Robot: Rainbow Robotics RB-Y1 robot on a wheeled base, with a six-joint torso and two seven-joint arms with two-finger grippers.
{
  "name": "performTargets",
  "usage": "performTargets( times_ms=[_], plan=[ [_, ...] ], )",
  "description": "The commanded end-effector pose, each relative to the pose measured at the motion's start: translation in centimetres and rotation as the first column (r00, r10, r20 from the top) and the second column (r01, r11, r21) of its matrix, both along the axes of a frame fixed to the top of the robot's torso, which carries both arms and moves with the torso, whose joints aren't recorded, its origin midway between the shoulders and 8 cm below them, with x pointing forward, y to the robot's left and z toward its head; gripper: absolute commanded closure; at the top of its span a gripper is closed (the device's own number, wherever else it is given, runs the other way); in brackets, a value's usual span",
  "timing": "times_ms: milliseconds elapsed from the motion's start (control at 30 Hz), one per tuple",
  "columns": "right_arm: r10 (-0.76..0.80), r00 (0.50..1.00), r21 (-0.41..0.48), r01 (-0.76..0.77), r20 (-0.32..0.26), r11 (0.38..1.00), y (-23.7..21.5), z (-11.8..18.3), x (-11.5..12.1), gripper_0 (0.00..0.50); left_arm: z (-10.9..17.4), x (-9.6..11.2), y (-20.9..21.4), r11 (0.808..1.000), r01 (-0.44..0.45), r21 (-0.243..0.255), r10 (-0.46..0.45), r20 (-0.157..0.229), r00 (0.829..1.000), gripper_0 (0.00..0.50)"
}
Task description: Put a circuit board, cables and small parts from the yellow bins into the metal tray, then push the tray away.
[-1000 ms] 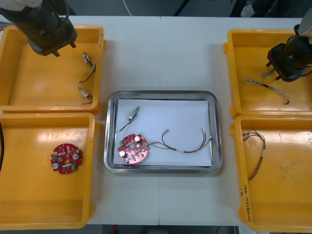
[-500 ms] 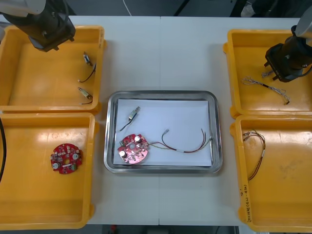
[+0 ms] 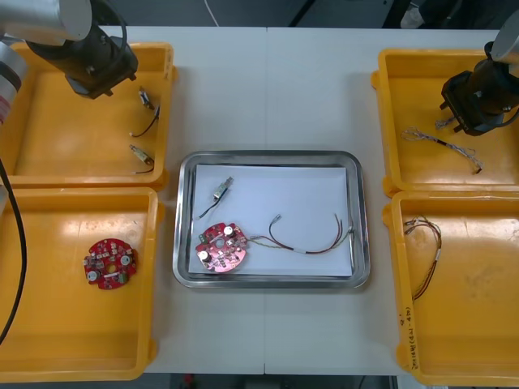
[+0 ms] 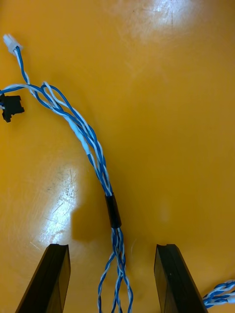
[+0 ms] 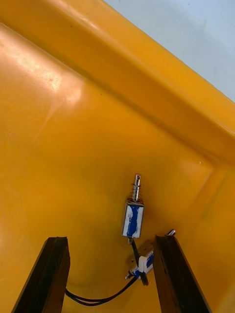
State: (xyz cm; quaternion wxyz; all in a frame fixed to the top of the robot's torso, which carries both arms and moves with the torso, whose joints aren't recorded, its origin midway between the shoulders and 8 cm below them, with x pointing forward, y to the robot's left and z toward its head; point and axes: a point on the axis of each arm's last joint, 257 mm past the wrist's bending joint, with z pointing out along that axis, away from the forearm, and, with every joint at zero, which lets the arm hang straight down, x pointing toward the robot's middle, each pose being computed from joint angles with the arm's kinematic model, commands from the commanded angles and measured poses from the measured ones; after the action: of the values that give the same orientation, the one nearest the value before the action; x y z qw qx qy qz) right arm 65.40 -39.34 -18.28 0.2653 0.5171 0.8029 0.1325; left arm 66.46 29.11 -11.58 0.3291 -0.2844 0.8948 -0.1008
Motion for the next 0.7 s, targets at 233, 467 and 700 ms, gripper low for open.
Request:
performTargets(
  times_ms=[233,467,700],
  plan=[
    [-0.012,1.0,0.017,0.012,0.016,1.0,0.5,4.5,0.6,0.0,3.8,1.6,-3.8,0.996,0.078,-0.038,-0.075,0.081,0.994,0.0],
    [-0.011,1.0,0.014,0.011,0.015,1.0,0.4,4.6,0.6,0.0,2.2,1.3,-4.1,0.995,0.078,-0.06,-0.074,0.054,0.996,0.0],
    [-0.004,1.0,0.007,0.004,0.006,1.0,0.4,4.5,0.5,0.0,0.6,1.1,-4.6,0.994,0.08,-0.07,-0.078,0.03,0.997,0.0]
  ],
)
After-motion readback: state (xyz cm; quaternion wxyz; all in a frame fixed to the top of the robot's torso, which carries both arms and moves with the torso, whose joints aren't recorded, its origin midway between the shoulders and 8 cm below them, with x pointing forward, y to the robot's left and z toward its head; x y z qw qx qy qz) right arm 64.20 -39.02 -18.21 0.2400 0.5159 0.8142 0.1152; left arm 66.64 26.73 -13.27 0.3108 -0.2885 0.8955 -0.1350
